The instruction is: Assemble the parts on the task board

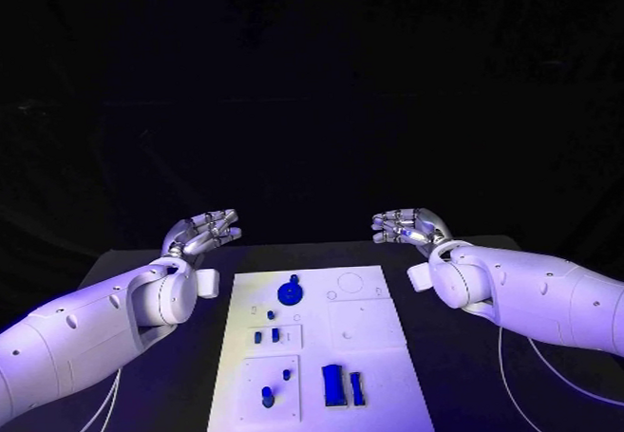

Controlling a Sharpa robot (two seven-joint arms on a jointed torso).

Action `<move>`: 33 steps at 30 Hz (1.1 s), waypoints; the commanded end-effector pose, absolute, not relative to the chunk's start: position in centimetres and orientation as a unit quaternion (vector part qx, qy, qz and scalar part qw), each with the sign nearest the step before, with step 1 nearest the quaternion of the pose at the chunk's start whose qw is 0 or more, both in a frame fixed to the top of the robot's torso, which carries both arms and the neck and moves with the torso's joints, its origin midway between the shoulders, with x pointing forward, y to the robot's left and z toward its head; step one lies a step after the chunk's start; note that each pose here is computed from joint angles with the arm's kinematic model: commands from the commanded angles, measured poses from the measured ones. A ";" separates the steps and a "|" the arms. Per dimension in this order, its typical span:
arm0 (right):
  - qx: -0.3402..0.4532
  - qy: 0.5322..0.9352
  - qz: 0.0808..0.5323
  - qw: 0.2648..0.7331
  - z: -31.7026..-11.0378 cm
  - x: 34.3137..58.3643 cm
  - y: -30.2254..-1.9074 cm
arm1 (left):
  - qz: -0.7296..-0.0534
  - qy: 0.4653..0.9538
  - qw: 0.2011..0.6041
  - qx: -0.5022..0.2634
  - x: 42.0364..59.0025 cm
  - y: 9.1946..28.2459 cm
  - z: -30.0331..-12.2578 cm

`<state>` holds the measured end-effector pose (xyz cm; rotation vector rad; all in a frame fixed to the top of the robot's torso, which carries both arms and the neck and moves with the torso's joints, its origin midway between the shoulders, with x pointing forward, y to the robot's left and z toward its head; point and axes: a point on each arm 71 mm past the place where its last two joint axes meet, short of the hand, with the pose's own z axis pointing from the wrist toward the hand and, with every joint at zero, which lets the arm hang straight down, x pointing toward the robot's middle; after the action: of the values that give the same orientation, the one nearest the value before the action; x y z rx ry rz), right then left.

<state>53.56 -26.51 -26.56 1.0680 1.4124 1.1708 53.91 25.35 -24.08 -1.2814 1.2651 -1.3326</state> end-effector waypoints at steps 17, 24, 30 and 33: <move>0.482 0.523 0.502 0.492 -24.1 48.7 -21.2 | -0.512 0.506 0.478 -0.503 48.3 20.6 -23.1; 0.496 0.505 0.506 0.493 -22.7 46.6 -19.5 | -0.507 0.502 0.492 -0.499 46.4 19.3 -22.5; 0.498 0.502 0.507 0.493 -22.4 46.2 -19.2 | -0.507 0.502 0.493 -0.498 46.2 19.2 -22.4; 0.498 0.502 0.507 0.493 -22.4 46.2 -19.2 | -0.507 0.502 0.493 -0.498 46.2 19.2 -22.4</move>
<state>46.21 -19.10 -22.57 1.2179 1.2471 1.2463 46.20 19.23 -22.76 -1.2468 1.2478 -1.2424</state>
